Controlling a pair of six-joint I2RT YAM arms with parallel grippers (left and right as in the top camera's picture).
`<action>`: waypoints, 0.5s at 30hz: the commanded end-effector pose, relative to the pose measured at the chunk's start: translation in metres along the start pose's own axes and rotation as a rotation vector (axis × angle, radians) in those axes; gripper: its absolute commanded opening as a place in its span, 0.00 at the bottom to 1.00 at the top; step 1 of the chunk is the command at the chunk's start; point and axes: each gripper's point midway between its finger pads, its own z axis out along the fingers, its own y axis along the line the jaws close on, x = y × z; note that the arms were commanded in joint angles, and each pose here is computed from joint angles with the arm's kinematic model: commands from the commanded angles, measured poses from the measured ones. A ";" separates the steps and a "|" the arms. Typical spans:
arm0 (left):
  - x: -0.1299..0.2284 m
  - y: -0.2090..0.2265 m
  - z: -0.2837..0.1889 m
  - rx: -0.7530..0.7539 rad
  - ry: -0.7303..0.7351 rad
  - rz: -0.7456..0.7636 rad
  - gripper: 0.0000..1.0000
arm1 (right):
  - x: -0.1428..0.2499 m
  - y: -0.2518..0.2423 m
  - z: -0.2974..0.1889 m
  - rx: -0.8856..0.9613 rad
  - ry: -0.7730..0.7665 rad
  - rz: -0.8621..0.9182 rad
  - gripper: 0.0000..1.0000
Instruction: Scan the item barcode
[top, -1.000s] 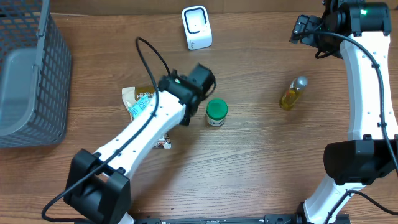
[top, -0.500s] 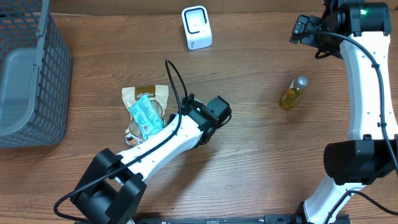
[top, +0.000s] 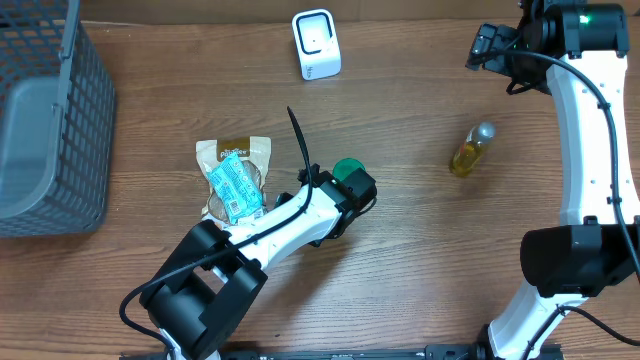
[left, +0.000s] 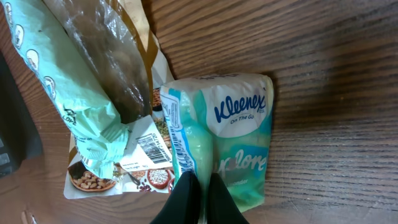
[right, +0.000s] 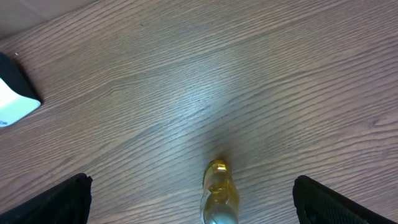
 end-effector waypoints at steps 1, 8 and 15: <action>0.000 -0.001 0.001 -0.019 -0.009 -0.010 0.15 | -0.005 -0.002 -0.006 -0.004 -0.023 0.008 1.00; 0.003 0.001 -0.003 -0.016 0.014 0.002 0.25 | -0.005 -0.002 -0.006 -0.004 -0.023 0.008 1.00; -0.012 -0.001 -0.024 0.040 0.006 -0.024 0.27 | -0.005 -0.002 -0.006 -0.004 -0.023 0.008 1.00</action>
